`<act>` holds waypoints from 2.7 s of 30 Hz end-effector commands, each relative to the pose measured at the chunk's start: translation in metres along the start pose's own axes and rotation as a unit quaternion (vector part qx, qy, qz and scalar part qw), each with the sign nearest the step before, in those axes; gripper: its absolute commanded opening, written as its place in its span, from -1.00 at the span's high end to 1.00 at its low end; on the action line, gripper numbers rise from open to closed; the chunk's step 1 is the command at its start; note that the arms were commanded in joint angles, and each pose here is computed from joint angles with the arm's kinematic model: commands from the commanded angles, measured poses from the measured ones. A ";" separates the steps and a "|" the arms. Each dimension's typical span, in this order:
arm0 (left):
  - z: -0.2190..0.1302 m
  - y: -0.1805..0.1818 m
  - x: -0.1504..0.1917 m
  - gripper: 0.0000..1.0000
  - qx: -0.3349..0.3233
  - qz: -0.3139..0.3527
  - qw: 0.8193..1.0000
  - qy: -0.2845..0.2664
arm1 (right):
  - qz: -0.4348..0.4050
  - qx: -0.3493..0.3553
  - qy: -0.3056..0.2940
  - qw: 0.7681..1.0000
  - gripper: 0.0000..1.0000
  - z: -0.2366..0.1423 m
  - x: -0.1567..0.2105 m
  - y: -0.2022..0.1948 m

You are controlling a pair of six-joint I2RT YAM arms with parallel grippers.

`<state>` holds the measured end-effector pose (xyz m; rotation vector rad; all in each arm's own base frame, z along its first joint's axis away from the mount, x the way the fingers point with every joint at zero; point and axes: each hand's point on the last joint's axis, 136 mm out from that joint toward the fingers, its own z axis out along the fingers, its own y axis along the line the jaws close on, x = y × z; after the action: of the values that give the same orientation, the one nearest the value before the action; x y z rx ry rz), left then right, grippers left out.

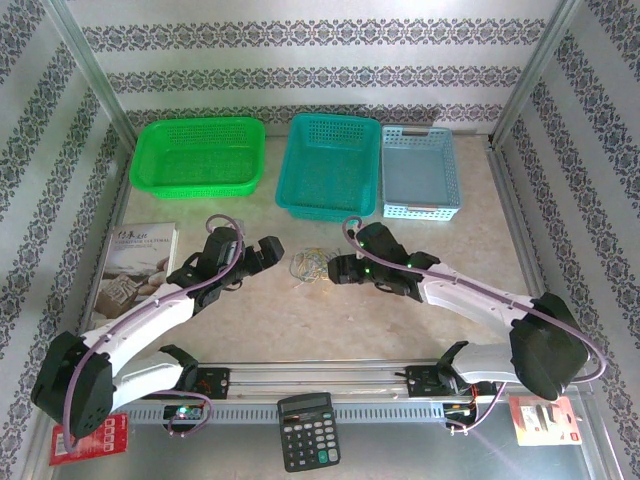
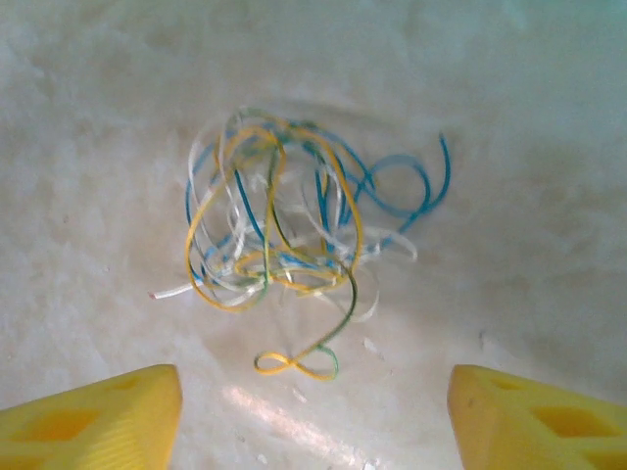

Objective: Untangle the cables

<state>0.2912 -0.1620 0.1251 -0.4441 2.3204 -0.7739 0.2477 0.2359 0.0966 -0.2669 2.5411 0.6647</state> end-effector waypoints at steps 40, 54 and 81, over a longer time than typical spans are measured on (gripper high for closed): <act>0.011 -0.024 0.000 -1.00 0.038 -0.018 0.999 0.008 | 0.020 -0.064 0.032 0.997 0.47 0.062 0.023 0.004; 0.014 -0.023 0.004 -1.00 0.037 -0.019 0.999 0.013 | 0.020 -0.050 0.024 0.998 0.35 0.062 0.018 -0.002; 0.007 -0.028 0.003 -1.00 0.050 0.025 0.998 0.005 | -0.011 -0.075 -0.069 0.995 1.00 -0.038 -0.029 0.028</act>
<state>0.2955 -0.1780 0.1189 -0.4379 2.3307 -0.8330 0.2436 0.2522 0.1360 -0.2854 2.3641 0.8999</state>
